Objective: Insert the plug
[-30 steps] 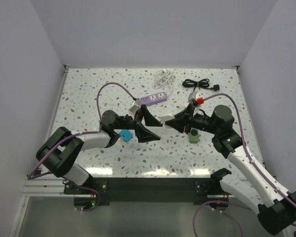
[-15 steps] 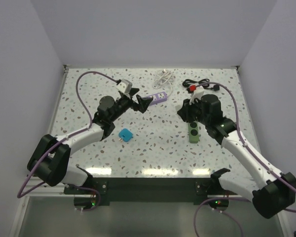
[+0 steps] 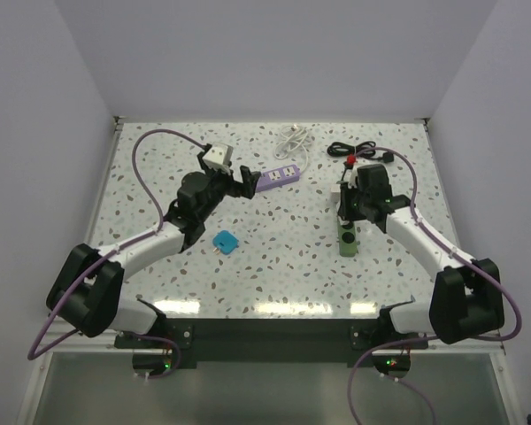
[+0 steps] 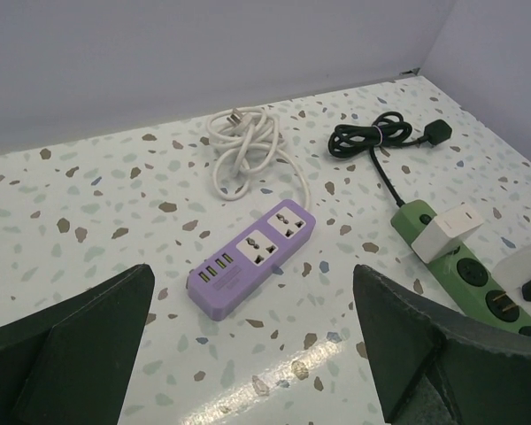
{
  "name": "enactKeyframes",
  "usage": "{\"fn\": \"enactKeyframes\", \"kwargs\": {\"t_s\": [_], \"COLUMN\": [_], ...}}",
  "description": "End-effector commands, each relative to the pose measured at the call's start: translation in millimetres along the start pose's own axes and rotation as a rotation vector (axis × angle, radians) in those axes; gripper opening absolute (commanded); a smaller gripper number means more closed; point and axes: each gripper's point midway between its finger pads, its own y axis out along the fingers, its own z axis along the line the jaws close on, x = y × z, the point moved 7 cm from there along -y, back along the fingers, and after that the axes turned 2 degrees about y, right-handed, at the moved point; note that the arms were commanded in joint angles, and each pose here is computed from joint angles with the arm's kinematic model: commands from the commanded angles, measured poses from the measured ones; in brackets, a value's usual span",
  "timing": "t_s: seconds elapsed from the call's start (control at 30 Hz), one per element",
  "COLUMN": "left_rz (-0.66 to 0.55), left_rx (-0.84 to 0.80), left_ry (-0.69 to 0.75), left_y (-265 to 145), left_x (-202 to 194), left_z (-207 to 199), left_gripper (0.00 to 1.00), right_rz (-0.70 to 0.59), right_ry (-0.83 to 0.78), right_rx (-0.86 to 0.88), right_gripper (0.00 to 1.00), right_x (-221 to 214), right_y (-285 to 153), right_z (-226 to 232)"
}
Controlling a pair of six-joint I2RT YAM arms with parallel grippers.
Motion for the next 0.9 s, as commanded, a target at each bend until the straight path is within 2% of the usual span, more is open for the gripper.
{"fn": "enactKeyframes", "kwargs": {"t_s": [0.0, 0.47, 0.87], "left_rz": [-0.046, -0.055, -0.046], "left_rx": [0.060, 0.054, 0.068], "left_ry": [0.022, 0.016, 0.009], "left_y": [-4, -7, -3], "left_x": [13, 16, 12], "left_z": [7, 6, 7], "left_gripper": [1.00, 1.00, 1.00], "right_rz": [-0.037, 0.052, 0.048], "right_ry": [0.001, 0.015, 0.017], "right_rx": [-0.038, -0.135, -0.122], "right_gripper": [0.00, 0.00, 0.00], "right_x": [16, 9, 8], "right_y": [-5, 11, 5], "right_z": [-7, -22, -21]}}
